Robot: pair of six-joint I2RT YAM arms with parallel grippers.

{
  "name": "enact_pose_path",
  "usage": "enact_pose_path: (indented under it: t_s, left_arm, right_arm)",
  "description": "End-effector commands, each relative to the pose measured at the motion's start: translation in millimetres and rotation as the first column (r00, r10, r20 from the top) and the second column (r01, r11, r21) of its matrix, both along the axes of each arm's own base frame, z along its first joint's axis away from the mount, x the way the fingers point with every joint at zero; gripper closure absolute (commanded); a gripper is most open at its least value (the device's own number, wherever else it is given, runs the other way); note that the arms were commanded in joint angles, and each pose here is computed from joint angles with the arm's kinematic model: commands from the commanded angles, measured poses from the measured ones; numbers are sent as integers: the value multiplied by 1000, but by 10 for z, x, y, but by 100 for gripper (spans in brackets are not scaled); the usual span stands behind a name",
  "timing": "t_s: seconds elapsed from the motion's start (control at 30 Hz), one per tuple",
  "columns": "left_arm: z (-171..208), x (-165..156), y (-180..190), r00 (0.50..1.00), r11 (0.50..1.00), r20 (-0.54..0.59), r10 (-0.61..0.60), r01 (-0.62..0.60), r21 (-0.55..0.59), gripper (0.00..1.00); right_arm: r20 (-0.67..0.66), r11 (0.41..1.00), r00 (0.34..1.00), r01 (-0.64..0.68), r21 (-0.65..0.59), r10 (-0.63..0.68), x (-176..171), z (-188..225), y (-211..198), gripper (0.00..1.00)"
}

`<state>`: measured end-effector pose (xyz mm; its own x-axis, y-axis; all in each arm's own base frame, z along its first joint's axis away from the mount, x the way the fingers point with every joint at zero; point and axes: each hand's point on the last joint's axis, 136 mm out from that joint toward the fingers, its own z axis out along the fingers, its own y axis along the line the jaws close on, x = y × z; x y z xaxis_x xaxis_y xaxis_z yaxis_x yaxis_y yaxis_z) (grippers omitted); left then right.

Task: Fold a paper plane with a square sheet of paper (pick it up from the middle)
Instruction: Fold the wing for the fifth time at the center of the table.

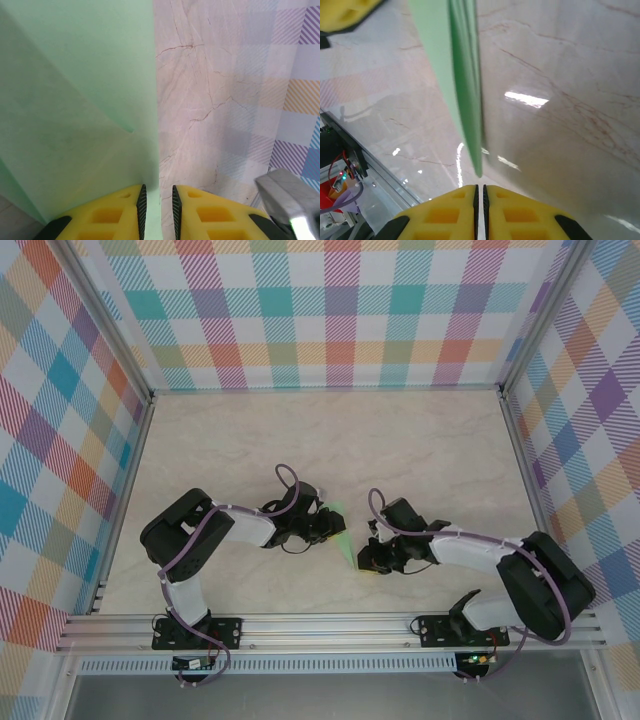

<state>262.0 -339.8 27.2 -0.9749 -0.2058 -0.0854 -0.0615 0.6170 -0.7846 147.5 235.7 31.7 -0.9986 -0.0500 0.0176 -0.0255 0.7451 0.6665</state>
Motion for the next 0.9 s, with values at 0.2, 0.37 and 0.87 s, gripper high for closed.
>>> enact_pose_path:
  t_s: [0.2, 0.37, 0.87]
  left_arm:
    - [-330, -128, 123, 997, 996, -77, 7, 0, 92, 77]
    - [-316, -120, 107, 997, 996, -78, 5, 2, 89, 77]
    - [-289, -118, 79, 997, 997, -78, -5, 12, 78, 77]
  right_arm:
    - [54, 988, 995, 82, 132, -89, 490, 302, 419, 90]
    - [29, 980, 989, 139, 142, -145, 620, 196, 493, 91]
    - [-19, 985, 985, 171, -9, -171, 542, -288, 294, 91]
